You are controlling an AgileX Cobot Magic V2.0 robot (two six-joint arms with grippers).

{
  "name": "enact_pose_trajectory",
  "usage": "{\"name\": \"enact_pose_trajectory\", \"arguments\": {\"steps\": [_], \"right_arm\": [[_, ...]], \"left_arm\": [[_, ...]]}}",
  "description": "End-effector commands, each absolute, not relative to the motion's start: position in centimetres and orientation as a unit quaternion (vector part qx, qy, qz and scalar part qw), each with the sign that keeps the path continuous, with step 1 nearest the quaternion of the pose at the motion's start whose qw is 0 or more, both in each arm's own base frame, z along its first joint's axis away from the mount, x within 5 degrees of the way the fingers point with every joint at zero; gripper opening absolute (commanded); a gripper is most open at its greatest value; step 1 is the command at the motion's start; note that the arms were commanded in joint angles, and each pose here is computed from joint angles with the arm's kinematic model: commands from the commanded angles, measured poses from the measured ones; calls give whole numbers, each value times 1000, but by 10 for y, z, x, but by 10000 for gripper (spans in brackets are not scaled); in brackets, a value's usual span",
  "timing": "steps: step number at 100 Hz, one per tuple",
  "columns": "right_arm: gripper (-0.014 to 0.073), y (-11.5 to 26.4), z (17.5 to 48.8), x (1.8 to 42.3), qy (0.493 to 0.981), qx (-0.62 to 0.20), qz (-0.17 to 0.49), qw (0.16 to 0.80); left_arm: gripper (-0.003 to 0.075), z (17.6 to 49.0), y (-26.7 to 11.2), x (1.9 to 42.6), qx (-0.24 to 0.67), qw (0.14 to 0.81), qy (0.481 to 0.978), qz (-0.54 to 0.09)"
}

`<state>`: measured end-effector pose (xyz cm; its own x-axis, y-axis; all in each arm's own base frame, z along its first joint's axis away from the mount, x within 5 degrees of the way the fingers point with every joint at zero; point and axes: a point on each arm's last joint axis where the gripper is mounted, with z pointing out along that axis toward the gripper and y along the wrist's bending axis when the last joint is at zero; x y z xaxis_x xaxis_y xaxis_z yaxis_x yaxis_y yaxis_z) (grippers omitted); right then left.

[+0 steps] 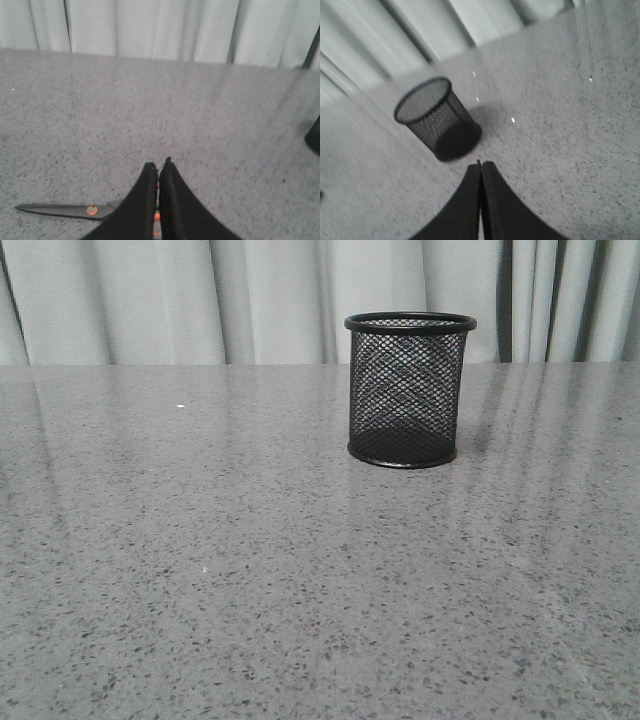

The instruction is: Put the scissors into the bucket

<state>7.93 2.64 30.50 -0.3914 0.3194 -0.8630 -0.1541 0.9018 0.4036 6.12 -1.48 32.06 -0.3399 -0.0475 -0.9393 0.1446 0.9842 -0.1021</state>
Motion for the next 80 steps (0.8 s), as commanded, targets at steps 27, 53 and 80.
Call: {"name": "enact_pose_trajectory", "arguments": {"steps": [27, 53, 80], "right_arm": [[-43, 29, 357, 141, 879, -24, 156, 451], [206, 34, 361, 150, 887, -55, 165, 428], [490, 34, 360, 151, 888, -55, 165, 425]], "left_arm": [[-21, 364, -19, 110, 97, 449, 886, -61], [20, 358, -22, 127, 137, 393, 907, -64], [405, 359, -25, 139, 184, 370, 908, -66]]}}
